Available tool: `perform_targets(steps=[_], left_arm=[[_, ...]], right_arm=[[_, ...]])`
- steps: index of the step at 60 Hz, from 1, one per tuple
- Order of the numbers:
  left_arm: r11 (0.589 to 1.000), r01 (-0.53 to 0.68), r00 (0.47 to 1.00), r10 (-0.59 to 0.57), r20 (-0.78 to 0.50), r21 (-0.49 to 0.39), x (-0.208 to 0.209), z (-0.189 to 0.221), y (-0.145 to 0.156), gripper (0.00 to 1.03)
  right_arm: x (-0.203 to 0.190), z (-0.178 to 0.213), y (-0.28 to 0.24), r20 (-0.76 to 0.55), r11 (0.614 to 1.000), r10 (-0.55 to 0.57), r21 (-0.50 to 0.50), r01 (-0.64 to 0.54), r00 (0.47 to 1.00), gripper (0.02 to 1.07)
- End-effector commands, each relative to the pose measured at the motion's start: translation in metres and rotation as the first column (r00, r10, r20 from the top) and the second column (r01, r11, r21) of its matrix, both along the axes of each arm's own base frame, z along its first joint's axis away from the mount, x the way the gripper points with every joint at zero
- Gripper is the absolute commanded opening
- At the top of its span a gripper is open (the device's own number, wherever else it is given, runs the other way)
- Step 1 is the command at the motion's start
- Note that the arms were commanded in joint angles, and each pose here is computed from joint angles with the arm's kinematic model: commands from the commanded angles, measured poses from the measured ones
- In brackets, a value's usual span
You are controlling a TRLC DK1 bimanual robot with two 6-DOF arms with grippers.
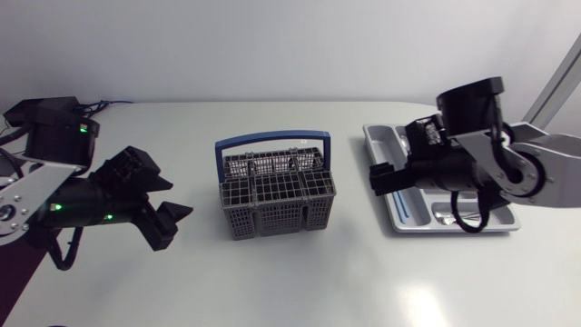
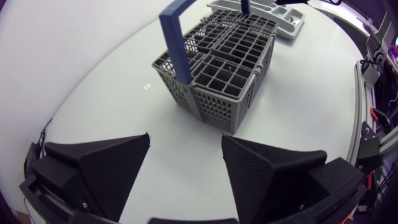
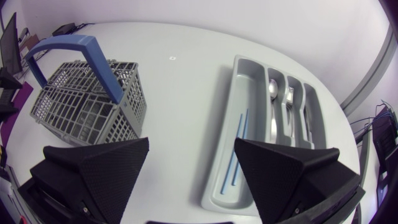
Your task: Unload the cutlery basket into the drawer organizer.
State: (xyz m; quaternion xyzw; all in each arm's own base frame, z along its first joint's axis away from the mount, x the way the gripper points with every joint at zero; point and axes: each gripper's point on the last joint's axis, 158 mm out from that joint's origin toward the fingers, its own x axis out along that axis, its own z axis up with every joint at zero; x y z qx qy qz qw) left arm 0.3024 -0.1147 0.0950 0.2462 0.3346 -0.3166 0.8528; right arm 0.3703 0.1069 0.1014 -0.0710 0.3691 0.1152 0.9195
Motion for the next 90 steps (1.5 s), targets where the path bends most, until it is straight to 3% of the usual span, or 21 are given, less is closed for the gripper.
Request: perform_targets(steps=[1,15,35,56,90], left_arm=[[1.000,0.012,0.999,-0.013,-0.035,-0.013,0.006,-0.011,-0.011,0.98],[1.000,0.018,0.997,-0.018,-0.072,-0.008,0.028,-0.030,-0.021,0.98],[0.998,0.056,0.995,-0.058,-0.078,-0.026,0.056,-0.040,-0.054,0.98],[0.998,0.048,0.997,-0.050,-0.052,-0.034,0.082,-0.032,-0.059,0.98],[0.999,0.037,0.998,-0.038,-0.050,-0.024,0.091,-0.033,-0.059,0.98]], right_arm=[[0.014,-0.010,0.019,-0.026,0.999,-0.015,0.038,0.016,1.000,1.02],[0.026,-0.042,0.056,-0.102,0.999,0.018,0.036,-0.014,0.995,1.02],[0.019,-0.044,0.073,-0.102,1.000,0.024,0.006,-0.023,0.995,1.02],[0.019,-0.044,0.073,-0.103,1.000,0.018,-0.009,-0.019,0.995,1.02],[0.011,-0.048,0.081,-0.111,0.999,0.035,-0.013,-0.036,0.993,1.02]])
